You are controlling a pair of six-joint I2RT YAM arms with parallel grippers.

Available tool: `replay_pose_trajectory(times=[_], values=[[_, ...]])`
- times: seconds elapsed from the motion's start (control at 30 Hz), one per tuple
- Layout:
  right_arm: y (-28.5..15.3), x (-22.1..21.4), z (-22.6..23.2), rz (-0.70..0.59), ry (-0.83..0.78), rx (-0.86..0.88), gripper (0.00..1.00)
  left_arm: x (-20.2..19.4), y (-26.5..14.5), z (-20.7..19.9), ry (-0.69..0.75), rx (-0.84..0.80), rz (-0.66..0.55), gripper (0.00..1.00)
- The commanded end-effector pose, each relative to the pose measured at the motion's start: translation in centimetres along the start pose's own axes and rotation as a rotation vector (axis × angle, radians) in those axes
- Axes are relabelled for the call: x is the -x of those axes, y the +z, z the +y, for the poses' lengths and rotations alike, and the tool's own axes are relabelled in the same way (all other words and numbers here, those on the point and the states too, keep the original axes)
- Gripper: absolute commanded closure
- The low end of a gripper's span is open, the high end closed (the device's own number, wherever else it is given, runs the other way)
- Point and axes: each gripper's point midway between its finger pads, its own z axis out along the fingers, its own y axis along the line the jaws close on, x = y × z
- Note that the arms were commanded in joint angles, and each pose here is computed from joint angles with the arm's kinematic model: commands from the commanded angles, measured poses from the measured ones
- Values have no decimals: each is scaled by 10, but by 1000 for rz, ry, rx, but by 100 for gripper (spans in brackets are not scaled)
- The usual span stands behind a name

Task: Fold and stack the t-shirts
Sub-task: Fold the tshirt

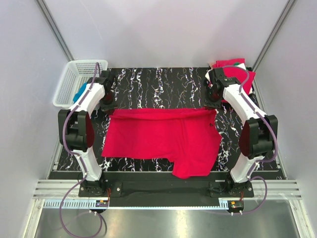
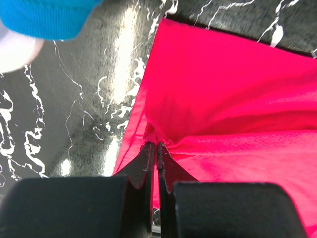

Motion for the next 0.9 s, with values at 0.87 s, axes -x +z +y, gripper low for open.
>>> replay_pose_trajectory(times=[0.87], values=[[-28, 61, 10, -117, 11, -45, 100, 55, -22, 5, -59, 88, -117, 100]])
